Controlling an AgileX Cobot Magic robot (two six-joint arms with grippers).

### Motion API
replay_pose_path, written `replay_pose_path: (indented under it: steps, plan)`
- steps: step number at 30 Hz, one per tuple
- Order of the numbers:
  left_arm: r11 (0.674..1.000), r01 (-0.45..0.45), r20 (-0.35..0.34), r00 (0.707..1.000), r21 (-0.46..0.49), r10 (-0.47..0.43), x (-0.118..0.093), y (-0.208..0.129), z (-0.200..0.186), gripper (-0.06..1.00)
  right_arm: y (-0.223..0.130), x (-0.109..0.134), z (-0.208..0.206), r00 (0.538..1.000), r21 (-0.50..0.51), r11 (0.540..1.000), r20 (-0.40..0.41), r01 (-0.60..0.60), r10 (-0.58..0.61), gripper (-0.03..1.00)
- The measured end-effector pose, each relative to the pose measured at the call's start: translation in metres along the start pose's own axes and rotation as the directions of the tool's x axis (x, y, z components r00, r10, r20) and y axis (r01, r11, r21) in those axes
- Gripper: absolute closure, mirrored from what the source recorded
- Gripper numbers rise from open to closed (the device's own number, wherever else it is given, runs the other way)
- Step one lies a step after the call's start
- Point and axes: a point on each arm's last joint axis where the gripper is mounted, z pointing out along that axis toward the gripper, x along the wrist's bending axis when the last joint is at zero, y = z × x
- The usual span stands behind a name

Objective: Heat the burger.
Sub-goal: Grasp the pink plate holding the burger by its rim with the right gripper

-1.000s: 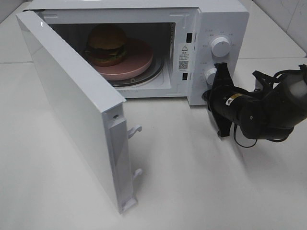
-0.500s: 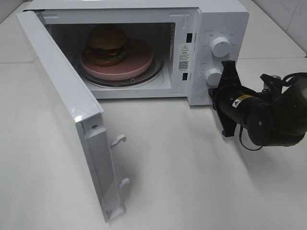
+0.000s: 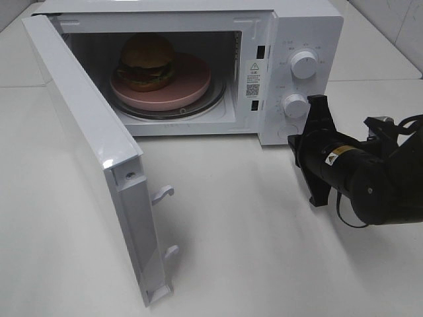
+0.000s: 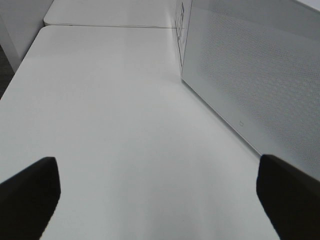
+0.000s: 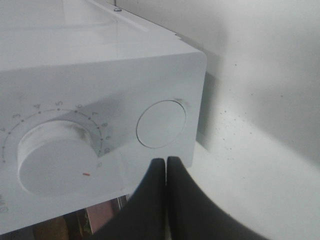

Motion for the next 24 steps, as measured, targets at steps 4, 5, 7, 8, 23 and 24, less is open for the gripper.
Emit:
replay_pose_path:
  steps: [4,5,7,8,23,24]
  plan:
    - [1.0,0.0,0.0,1.0,0.0,0.0,0.0,0.0,0.0,-0.04,0.003,0.0,-0.015,0.999,-0.001,0.999,0.001,0.046,-0.046,0.94]
    - [1.0,0.0,0.0,1.0,0.0,0.0,0.0,0.0,0.0,-0.04,0.003,0.0,-0.015,0.999,-0.001,0.999,0.001,0.046,-0.046,0.94]
    - [1.0,0.0,0.0,1.0,0.0,0.0,0.0,0.0,0.0,-0.04,0.006,0.004,-0.031,0.983,0.007,0.983,0.005,0.183,-0.183,0.94]
    - [1.0,0.0,0.0,1.0,0.0,0.0,0.0,0.0,0.0,-0.04,0.006,0.004,-0.031,0.983,0.007,0.983,0.005,0.183,-0.183,0.94]
    - [1.0,0.0,0.0,1.0,0.0,0.0,0.0,0.0,0.0,-0.04,-0.006,0.04,-0.081,0.203,0.445,0.135,-0.11,0.885,-0.973,0.93]
    - [1.0,0.0,0.0,1.0,0.0,0.0,0.0,0.0,0.0,-0.04,-0.006,0.04,-0.081,0.203,0.445,0.135,-0.11,0.885,-0.973,0.93]
